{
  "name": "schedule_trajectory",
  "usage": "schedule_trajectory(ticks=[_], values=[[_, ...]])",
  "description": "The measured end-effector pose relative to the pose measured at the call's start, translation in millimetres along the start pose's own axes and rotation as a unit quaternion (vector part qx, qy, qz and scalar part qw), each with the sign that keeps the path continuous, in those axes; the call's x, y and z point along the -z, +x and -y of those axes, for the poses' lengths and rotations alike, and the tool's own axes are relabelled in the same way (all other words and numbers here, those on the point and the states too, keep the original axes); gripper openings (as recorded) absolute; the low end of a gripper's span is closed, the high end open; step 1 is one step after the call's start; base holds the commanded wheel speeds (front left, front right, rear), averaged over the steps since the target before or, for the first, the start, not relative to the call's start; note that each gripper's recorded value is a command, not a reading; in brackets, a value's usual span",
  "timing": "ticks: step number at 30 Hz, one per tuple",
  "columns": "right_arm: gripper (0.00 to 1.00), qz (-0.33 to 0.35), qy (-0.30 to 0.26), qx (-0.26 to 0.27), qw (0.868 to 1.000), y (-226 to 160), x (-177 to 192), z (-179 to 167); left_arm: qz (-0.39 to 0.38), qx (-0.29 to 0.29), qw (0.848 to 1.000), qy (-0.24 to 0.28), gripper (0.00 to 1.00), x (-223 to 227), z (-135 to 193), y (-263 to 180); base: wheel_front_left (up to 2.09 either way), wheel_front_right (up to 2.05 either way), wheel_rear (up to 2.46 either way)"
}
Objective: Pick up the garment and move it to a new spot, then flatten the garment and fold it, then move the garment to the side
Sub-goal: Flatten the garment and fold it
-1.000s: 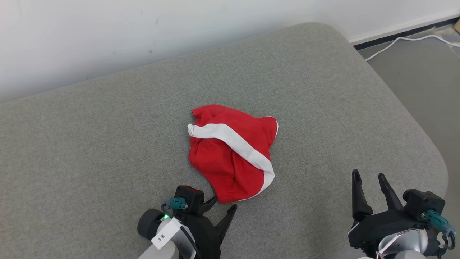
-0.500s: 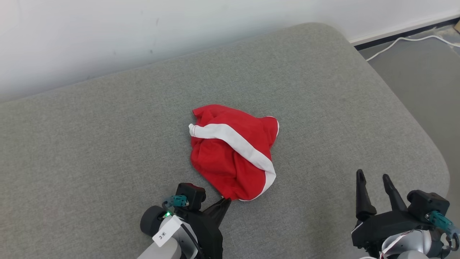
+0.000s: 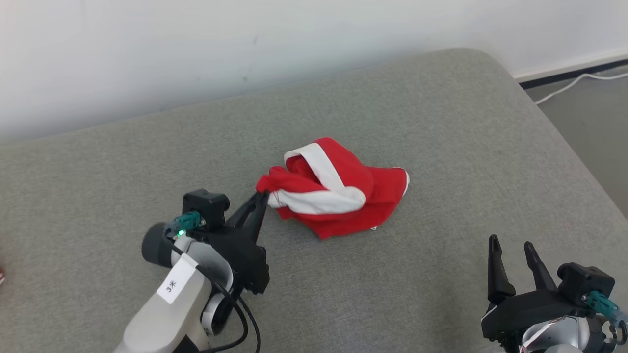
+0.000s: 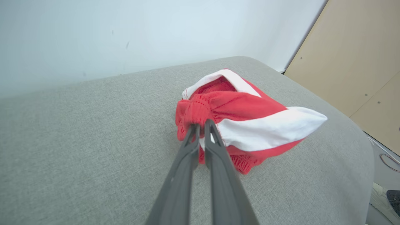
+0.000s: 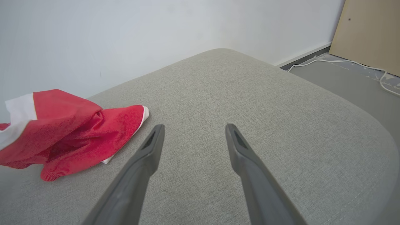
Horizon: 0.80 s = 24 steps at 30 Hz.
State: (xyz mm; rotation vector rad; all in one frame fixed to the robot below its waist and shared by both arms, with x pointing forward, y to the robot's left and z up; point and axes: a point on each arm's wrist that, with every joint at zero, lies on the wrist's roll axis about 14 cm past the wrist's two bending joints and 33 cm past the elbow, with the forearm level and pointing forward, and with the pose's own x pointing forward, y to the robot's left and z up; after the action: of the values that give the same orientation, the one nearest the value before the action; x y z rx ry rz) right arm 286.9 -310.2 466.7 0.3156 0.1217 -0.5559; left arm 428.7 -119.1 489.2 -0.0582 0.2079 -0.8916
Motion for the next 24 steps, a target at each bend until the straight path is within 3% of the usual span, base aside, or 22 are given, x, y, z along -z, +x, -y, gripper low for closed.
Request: schedule_trajectory(ticks=[11, 19, 24], values=[[1.0, 0.002, 0.008, -0.036, 0.999, -3.4, 0.5, -20.4, 0.088, -0.045, 0.991, 0.095, 0.02, -65.4, -17.0, -15.8, 0.0, 0.0, 0.0], [1.0, 0.002, 0.02, -0.038, 0.999, -10.6, 1.1, -18.9, 0.137, 0.016, 0.975, 0.175, 0.0, -113.1, 26.7, -3.5, 0.0, 0.0, 0.0], [1.0, 0.002, 0.027, -0.029, 0.999, -15.0, 1.8, -11.7, 0.156, 0.052, 0.967, 0.195, 0.0, -132.1, 55.1, 3.5, 0.0, 0.0, 0.0]])
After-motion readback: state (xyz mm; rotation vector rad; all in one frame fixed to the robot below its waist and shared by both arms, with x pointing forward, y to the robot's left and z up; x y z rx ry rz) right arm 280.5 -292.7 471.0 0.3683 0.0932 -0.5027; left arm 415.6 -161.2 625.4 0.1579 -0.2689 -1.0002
